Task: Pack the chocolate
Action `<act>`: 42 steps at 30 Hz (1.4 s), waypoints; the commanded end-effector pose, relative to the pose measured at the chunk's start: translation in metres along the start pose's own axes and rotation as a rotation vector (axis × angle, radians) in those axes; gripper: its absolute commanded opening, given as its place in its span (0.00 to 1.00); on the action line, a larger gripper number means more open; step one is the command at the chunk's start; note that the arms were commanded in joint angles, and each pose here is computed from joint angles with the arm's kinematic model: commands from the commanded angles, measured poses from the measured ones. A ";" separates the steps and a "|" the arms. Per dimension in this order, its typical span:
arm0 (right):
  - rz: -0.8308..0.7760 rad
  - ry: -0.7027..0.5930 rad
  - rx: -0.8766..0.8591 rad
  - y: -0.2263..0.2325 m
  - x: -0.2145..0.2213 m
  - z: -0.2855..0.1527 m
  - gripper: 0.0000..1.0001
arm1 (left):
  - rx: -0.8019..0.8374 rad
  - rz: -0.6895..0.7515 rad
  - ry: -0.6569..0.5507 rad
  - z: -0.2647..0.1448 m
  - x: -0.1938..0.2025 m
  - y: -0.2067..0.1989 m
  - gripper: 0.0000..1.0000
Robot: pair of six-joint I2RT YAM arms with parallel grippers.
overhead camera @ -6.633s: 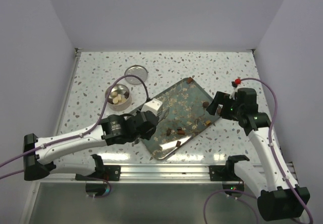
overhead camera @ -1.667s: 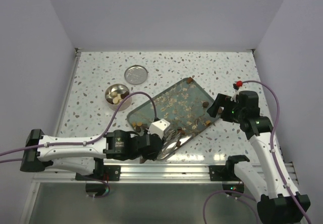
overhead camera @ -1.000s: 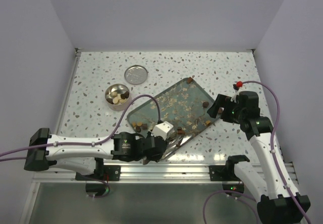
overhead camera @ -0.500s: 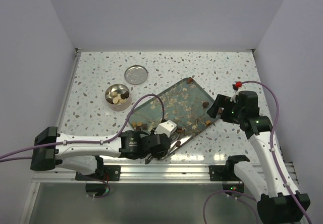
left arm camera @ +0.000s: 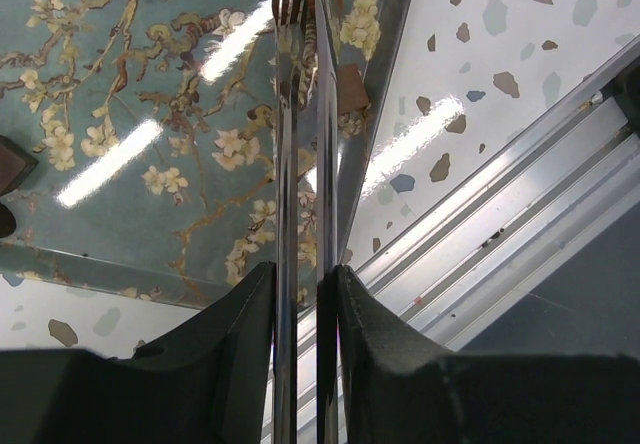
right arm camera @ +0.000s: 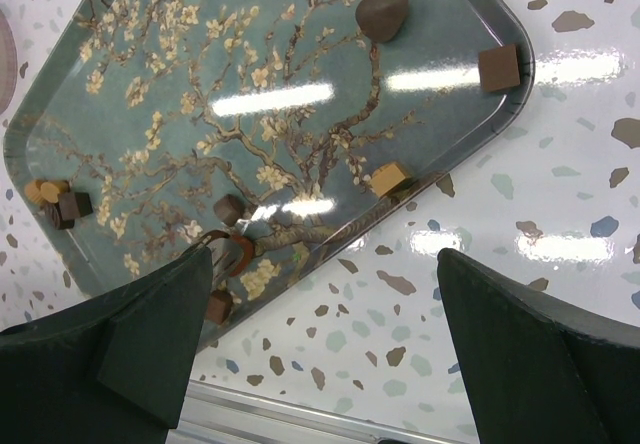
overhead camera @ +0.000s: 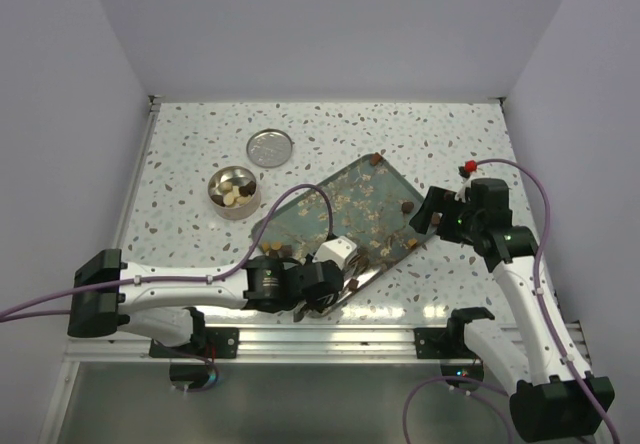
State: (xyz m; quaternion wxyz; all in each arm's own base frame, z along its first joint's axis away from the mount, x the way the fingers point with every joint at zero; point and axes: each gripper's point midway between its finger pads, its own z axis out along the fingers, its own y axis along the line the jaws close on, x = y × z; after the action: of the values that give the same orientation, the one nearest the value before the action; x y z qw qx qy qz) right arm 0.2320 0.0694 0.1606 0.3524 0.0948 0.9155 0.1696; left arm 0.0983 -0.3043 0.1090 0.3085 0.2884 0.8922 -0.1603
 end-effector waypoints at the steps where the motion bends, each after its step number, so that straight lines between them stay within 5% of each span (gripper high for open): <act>1: -0.024 -0.022 -0.022 0.006 -0.006 -0.005 0.98 | 0.041 -0.022 -0.056 -0.008 -0.022 -0.011 0.33; 16: -0.014 -0.026 -0.036 0.008 -0.007 -0.001 0.98 | -0.061 -0.115 -0.180 -0.037 -0.080 0.039 0.26; 26: -0.024 -0.026 -0.031 0.008 -0.011 -0.002 0.98 | -0.313 -0.359 -0.297 -0.067 -0.117 0.192 0.26; 32: -0.024 -0.025 -0.043 0.011 -0.013 0.001 0.98 | -0.462 -0.466 -0.321 -0.110 -0.101 0.272 0.26; 42: -0.023 -0.019 -0.049 0.011 -0.012 0.005 0.98 | -0.483 -0.520 -0.251 -0.108 -0.065 0.282 0.32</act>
State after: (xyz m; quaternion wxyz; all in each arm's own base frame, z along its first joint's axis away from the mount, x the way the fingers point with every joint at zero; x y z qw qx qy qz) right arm 0.2375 0.0707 0.1563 0.3465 0.0937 0.9177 0.1701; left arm 0.2684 -0.0603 0.2054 0.4282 -0.0634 0.9002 -0.0480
